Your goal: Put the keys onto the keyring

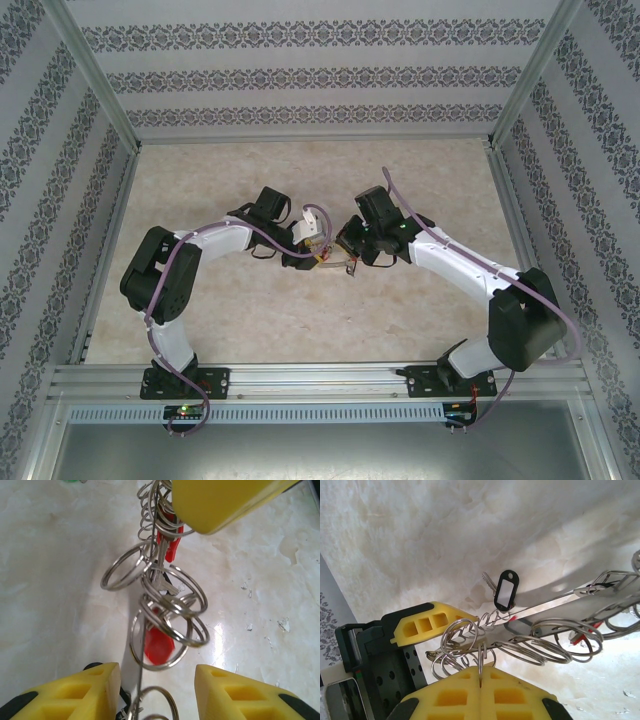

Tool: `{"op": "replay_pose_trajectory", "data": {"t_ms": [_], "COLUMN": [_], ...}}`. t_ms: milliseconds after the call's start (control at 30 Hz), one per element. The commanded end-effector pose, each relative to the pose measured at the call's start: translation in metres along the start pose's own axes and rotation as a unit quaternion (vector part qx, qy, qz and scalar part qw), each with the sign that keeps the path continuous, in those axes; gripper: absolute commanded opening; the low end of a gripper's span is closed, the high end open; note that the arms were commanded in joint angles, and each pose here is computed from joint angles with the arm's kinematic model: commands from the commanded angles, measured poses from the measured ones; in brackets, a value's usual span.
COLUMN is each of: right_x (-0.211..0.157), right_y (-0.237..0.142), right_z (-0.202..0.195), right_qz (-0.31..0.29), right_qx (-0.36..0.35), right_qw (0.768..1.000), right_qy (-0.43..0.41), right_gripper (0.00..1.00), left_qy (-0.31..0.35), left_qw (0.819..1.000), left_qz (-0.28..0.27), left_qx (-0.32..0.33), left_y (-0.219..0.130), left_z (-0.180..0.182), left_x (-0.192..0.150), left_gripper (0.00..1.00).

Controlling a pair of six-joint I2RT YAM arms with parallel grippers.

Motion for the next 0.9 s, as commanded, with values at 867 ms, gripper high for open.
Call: {"op": "replay_pose_trajectory", "data": {"t_ms": [867], "right_x": [0.002], "right_y": [-0.016], "right_z": [0.007], "right_qz": [-0.018], "right_qx": [0.017], "right_qw": [0.999], "right_qy": [-0.037], "right_gripper": [0.29], "left_qy": [0.026], "left_qw": [0.999], "left_qz": [0.03], "left_qx": [0.031], "left_y": [-0.001], "left_z": [0.005], "left_x": [0.008], "left_gripper": [0.06]}}
Point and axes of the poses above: each hand's point on the last joint's axis, 136 mm out from that joint toward the fingers, its own y axis out along the fingers, its own z axis along the line the jaws close on, x = y × z, the point moved 10 cm from there along -y, back along the fingers, and after that the axes turned 14 degrees about -y, right-handed, at the moved point
